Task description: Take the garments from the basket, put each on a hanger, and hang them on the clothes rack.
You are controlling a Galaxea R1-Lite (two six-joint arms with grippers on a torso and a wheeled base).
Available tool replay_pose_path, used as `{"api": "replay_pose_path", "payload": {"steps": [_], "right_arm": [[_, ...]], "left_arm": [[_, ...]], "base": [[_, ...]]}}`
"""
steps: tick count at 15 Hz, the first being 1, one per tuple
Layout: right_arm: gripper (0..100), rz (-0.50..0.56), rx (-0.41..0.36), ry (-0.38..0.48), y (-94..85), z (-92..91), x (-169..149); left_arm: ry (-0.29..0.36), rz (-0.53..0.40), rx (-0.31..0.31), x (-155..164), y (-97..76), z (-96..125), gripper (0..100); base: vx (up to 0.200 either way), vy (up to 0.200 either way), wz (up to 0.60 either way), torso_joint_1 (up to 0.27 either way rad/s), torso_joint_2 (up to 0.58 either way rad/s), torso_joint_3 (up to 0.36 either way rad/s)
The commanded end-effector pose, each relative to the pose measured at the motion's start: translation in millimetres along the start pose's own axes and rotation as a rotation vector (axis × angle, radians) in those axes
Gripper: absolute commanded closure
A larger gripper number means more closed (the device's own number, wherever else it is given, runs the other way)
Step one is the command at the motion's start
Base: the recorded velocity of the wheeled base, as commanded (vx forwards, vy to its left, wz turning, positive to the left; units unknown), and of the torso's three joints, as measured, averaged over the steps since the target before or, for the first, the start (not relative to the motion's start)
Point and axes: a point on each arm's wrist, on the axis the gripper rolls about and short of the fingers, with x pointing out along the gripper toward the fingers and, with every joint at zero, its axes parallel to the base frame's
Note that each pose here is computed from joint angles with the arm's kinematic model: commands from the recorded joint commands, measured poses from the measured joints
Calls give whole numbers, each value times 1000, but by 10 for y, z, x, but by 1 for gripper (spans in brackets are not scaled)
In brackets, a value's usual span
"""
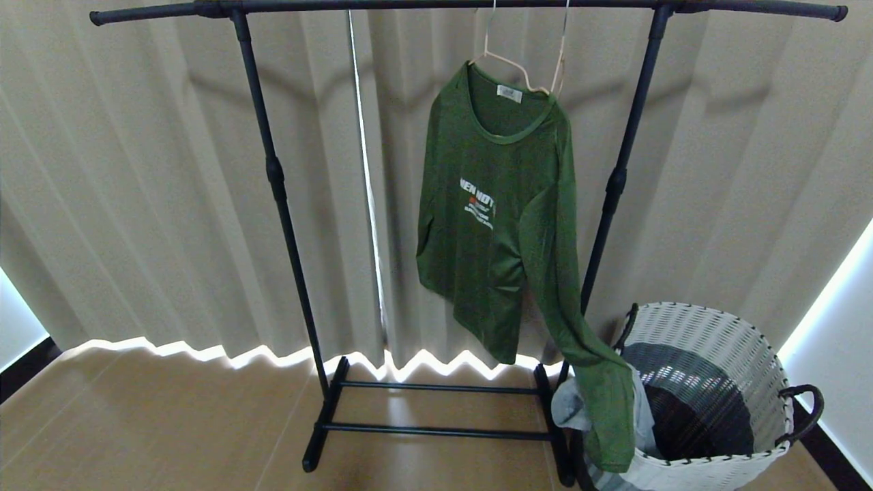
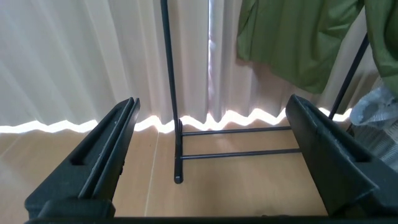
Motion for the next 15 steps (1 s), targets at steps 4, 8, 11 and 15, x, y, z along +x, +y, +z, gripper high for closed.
{"api": "replay_pose_path", "payload": {"steps": [4, 8, 11, 15], "right_arm": [[0, 1, -12, -2, 0, 0, -1], [0, 1, -10, -2, 0, 0, -1], [0, 2, -10, -2, 1, 0, -1], [0, 1, -12, -2, 0, 0, -1]], "left_arm": [[0, -1, 3, 0, 0, 0, 0], [3, -1, 4, 1, 0, -1, 0], [3, -1, 4, 1, 0, -1, 0], [2, -4, 5, 1, -1, -1, 0]], "base": [[0, 0, 0, -3, 20, 16], [200, 0, 0, -2, 0, 6], [200, 0, 0, 4, 4, 2], [200, 0, 0, 0, 2, 2]]}}
